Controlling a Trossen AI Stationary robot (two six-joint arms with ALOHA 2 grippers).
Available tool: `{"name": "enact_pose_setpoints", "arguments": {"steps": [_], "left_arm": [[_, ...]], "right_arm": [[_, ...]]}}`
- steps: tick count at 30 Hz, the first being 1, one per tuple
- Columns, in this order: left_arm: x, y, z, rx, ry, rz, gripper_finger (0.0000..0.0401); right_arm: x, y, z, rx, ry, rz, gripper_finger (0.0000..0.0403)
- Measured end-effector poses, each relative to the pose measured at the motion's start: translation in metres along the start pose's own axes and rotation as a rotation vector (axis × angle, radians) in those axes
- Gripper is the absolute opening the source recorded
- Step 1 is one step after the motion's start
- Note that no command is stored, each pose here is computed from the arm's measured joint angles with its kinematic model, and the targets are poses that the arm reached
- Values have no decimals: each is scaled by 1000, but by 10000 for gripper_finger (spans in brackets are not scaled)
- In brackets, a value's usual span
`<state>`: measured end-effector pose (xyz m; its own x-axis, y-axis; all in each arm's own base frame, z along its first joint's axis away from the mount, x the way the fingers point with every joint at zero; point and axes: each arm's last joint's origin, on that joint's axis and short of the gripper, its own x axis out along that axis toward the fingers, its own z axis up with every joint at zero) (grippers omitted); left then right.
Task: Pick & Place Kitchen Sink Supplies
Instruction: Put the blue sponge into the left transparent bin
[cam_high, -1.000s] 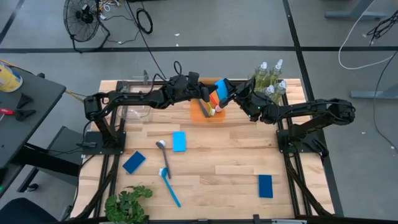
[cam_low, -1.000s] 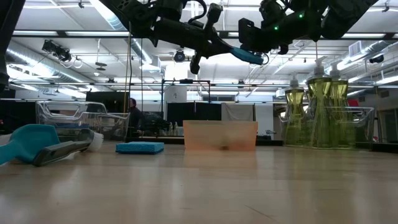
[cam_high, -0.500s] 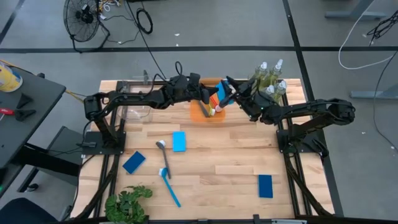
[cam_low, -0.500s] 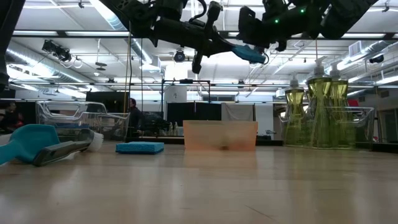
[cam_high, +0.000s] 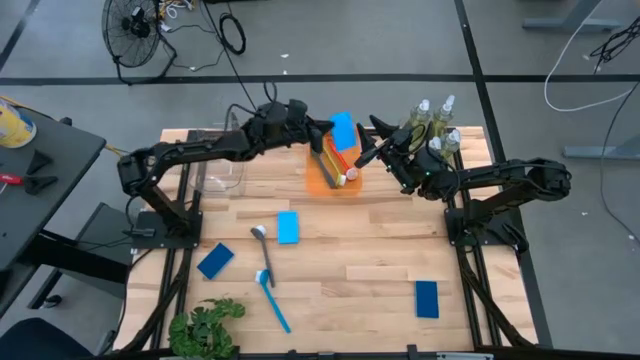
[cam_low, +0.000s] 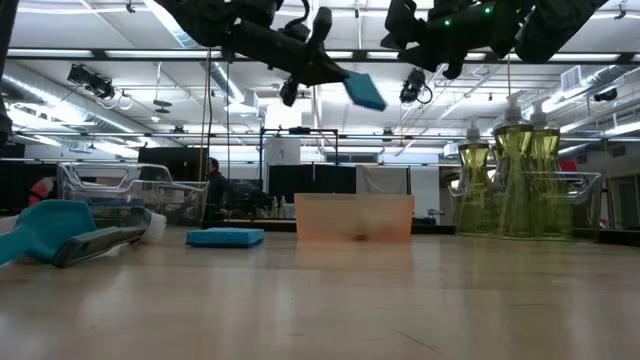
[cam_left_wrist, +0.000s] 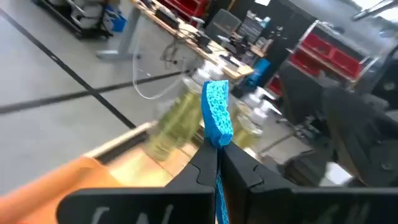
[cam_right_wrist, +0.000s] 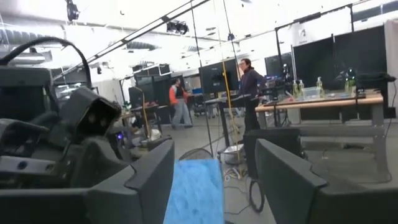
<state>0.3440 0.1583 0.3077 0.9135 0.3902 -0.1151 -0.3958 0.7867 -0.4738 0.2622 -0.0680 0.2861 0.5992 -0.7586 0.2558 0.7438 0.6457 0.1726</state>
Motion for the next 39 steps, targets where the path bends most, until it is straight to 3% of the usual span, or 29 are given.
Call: {"name": "enact_pose_setpoints", "arguments": {"steps": [8,17,31,39], "left_arm": [[-42,19,33,140,75,145,6],[-92,45,57,133,150,367,7],[-139,76,45,181,452,787,9],[-157,87,35,191,622,974,14]], "right_arm": [[0,0,-3,16,23,1,226],[0,0,-4,8,34,0,226],[0,0,-9,3,74,-3,226],[-1,0,-12,5,100,-4,226]]}}
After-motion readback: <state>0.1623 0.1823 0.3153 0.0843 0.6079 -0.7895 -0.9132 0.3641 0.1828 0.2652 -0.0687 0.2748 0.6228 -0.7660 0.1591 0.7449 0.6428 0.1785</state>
